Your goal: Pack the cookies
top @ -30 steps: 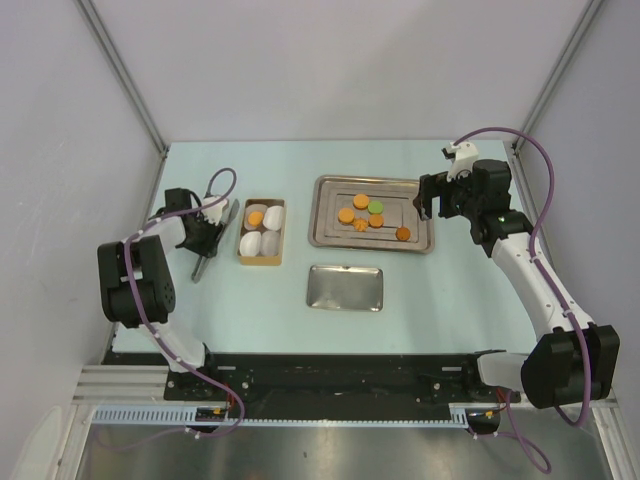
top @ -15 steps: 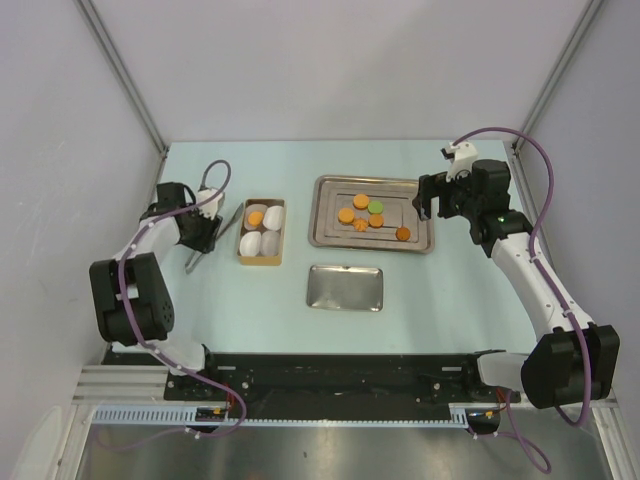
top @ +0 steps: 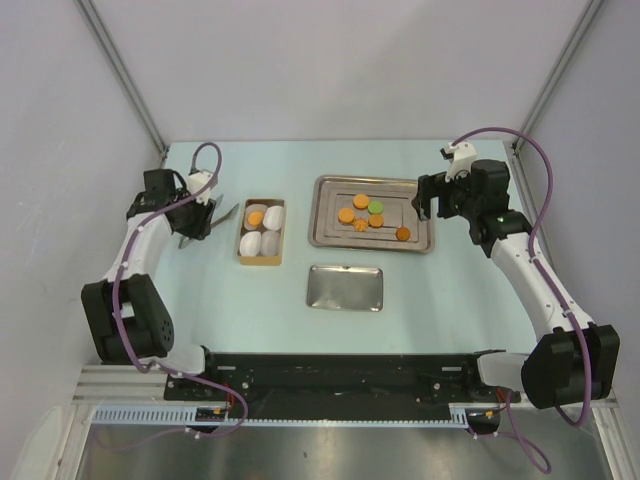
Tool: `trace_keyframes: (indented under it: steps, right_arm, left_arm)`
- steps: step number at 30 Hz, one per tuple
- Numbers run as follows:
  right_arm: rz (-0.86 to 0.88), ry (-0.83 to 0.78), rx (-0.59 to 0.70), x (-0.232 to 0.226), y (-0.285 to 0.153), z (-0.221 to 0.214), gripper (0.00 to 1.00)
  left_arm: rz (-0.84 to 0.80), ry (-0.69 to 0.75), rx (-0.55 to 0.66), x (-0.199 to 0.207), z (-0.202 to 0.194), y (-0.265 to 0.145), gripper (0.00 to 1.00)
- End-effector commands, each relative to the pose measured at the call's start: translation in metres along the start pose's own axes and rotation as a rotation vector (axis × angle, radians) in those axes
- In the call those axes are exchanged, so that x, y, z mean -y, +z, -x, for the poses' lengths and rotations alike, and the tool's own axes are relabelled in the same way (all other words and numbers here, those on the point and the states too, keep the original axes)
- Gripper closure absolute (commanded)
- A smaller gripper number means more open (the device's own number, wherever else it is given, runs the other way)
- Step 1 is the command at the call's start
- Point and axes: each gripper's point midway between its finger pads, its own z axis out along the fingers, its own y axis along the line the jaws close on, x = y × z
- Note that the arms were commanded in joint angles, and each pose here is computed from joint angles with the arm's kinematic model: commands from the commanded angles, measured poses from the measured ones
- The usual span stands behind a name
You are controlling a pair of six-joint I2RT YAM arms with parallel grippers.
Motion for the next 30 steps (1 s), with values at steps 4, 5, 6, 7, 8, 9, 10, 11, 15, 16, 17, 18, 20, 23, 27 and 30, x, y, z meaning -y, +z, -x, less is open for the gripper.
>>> trace_keyframes:
  steps: [4, 5, 6, 7, 8, 9, 10, 11, 15, 16, 17, 18, 20, 23, 27, 30]
  right_arm:
    - [-0.002, -0.022, 0.027, -0.001, -0.002, 0.010, 0.00]
    - [-0.004, -0.022, 0.030, -0.001, -0.002, 0.011, 0.00]
    - [-0.004, -0.022, 0.028, -0.001, -0.002, 0.010, 0.00]
    - [-0.005, -0.022, 0.028, 0.000, -0.002, 0.010, 0.00]
    - [-0.004, -0.023, 0.028, -0.001, -0.001, 0.010, 0.00]
    - [-0.006, -0.022, 0.030, 0.000, -0.002, 0.011, 0.00]
    - [-0.005, -0.021, 0.028, 0.000, -0.001, 0.010, 0.00]
    - [-0.004, -0.021, 0.025, 0.000, -0.001, 0.009, 0.00]
    - [-0.010, -0.021, 0.025, 0.001, 0.000, 0.009, 0.00]
    - [-0.007, -0.022, 0.025, 0.000, 0.000, 0.009, 0.00]
    - [-0.010, -0.022, 0.023, 0.000, 0.000, 0.009, 0.00]
    - [-0.013, -0.022, 0.026, 0.001, 0.000, 0.010, 0.00]
    - [-0.013, -0.021, 0.022, 0.001, 0.000, 0.009, 0.00]
    - [-0.016, -0.022, 0.020, 0.002, 0.001, 0.008, 0.00]
    - [-0.017, -0.021, 0.020, 0.003, 0.001, 0.008, 0.00]
    - [-0.018, -0.022, 0.017, 0.003, 0.002, 0.007, 0.00]
  left_arm:
    - [-0.011, -0.010, 0.143, 0.006, 0.043, -0.041, 0.51]
    - [-0.007, -0.008, 0.162, 0.007, 0.047, -0.046, 0.51]
    - [-0.009, -0.011, 0.174, 0.008, 0.049, -0.049, 0.52]
    - [-0.016, -0.018, 0.191, 0.011, 0.053, -0.051, 0.52]
    - [-0.012, -0.014, 0.215, 0.012, 0.057, -0.058, 0.51]
    - [-0.018, -0.016, 0.228, 0.015, 0.060, -0.060, 0.52]
    - [-0.030, -0.024, 0.255, 0.018, 0.066, -0.064, 0.51]
    - [-0.044, -0.022, 0.270, 0.023, 0.070, -0.066, 0.51]
    - [-0.115, -0.018, 0.328, 0.044, 0.084, -0.076, 0.51]
    - [-0.131, -0.019, 0.336, 0.050, 0.087, -0.076, 0.50]
    - [-0.160, -0.003, 0.339, 0.061, 0.090, -0.075, 0.50]
    - [-0.170, 0.001, 0.346, 0.067, 0.093, -0.073, 0.50]
    - [-0.207, 0.018, 0.356, 0.084, 0.099, -0.070, 0.50]
    - [-0.259, 0.034, 0.358, 0.106, 0.106, -0.062, 0.50]
    - [-0.307, 0.039, 0.371, 0.122, 0.118, -0.055, 0.50]
    - [-0.341, 0.039, 0.372, 0.133, 0.123, -0.049, 0.51]
